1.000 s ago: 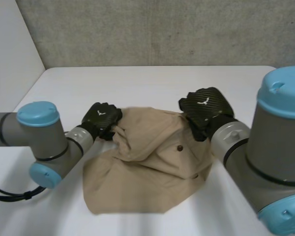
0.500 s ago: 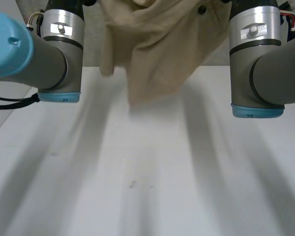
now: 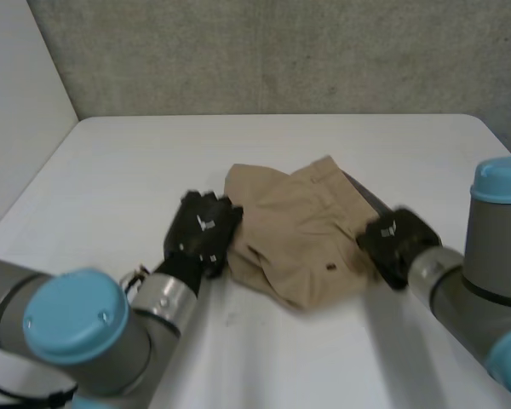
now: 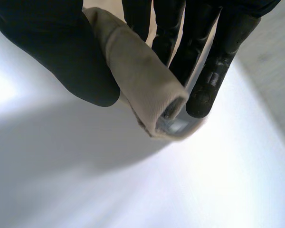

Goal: Fold the shorts.

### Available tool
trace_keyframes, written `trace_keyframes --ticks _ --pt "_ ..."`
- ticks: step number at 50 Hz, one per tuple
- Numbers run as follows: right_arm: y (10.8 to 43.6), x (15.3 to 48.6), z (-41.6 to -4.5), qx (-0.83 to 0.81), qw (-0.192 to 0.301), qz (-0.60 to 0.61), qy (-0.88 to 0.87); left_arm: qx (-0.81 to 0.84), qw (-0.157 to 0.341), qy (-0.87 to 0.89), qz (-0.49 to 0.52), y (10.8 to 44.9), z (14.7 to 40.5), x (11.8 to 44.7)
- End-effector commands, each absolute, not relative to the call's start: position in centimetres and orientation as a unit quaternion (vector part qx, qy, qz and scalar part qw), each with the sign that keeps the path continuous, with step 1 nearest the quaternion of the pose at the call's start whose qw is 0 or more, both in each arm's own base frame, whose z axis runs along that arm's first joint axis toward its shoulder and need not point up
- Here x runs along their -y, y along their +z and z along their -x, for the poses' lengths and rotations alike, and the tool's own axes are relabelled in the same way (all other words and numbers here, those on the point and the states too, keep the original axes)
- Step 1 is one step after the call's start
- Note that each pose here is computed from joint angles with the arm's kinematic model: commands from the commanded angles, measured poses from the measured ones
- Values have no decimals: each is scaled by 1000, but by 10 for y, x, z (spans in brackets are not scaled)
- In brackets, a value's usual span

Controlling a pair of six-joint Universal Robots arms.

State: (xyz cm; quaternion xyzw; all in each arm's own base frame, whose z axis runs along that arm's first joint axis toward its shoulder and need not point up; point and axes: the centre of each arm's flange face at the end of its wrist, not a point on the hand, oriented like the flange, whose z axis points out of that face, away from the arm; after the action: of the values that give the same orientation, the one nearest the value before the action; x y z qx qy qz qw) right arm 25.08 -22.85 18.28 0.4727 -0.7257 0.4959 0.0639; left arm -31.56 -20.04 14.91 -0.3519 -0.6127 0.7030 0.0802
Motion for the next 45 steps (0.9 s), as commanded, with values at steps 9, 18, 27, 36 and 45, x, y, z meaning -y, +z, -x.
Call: trace_keyframes --ticks 9,18,27,36,45 --pt "238 207 -227 689 89 -495 521 636 89 668 376 194 293 154" --pt "269 227 -241 684 -3 -408 604 646 42 693 317 219 268 196" --pt "217 265 -262 717 -23 -425 552 701 63 654 276 209 255 202" --pt "193 284 -266 690 10 -470 550 788 109 564 222 188 249 195" --pt "173 292 -260 673 45 -510 533 820 118 520 210 167 252 196"
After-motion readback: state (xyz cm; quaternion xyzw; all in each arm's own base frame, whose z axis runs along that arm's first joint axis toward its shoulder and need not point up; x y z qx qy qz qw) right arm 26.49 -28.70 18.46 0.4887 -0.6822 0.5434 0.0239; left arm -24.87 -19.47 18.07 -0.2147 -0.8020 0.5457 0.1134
